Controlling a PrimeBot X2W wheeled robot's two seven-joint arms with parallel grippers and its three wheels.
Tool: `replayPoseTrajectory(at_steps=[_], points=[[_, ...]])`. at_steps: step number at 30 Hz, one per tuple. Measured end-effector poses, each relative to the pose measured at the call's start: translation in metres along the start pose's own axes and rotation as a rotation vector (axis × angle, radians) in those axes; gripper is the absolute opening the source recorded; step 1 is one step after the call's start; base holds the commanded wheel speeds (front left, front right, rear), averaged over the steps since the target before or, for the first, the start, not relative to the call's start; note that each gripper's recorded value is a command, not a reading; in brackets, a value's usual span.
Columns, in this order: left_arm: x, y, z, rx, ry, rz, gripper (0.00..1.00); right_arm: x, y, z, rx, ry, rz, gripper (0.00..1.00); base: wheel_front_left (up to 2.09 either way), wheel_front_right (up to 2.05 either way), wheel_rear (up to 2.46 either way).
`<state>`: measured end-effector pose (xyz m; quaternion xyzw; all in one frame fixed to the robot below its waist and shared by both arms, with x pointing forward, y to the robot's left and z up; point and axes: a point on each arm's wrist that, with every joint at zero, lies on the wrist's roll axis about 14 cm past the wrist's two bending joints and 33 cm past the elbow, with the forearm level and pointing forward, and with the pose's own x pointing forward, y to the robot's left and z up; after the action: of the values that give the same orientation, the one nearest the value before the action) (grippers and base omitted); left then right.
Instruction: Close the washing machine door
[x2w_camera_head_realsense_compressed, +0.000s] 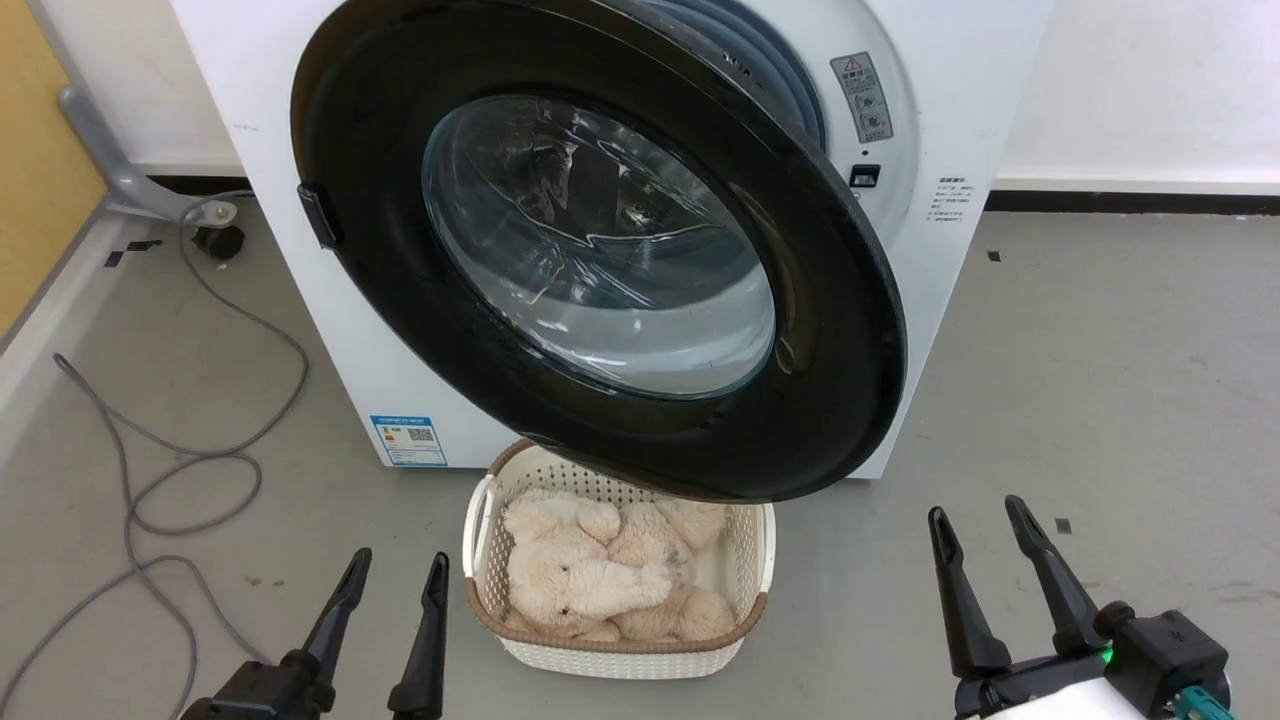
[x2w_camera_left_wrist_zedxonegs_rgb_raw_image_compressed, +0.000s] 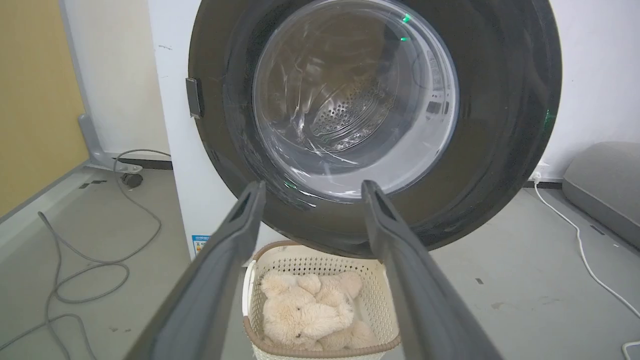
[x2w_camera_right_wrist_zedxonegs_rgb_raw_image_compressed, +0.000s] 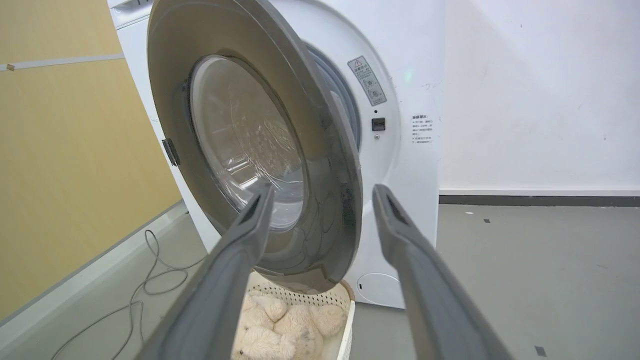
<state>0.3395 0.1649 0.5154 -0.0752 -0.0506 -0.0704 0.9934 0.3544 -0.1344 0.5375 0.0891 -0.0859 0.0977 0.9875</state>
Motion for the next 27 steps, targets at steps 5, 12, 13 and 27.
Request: replayPoseTrajectory(at_steps=[5, 12, 13, 27], points=[[0.002, 0.002, -0.002, 0.011, 0.006, 0.002, 1.0, 0.001, -0.003, -0.007, 0.016, 0.021, -0.008, 0.0, 0.0, 0.0, 0.0], [0.012, 0.003, -0.004, 0.009, 0.007, 0.009, 1.0, 0.017, 0.017, -0.021, -0.053, 0.066, 0.127, 0.0, 0.0, 0.0, 0.0], [0.013, 0.004, -0.005, 0.01, 0.009, 0.013, 1.0, 0.022, 0.021, -0.022, -0.064, 0.069, 0.154, 0.0, 0.0, 0.0, 0.0], [0.042, 0.022, -0.029, 0.019, 0.067, 0.05, 1.0, 0.125, 0.006, -0.049, -0.175, 0.142, 0.333, 0.0, 0.0, 0.0, 0.0]])
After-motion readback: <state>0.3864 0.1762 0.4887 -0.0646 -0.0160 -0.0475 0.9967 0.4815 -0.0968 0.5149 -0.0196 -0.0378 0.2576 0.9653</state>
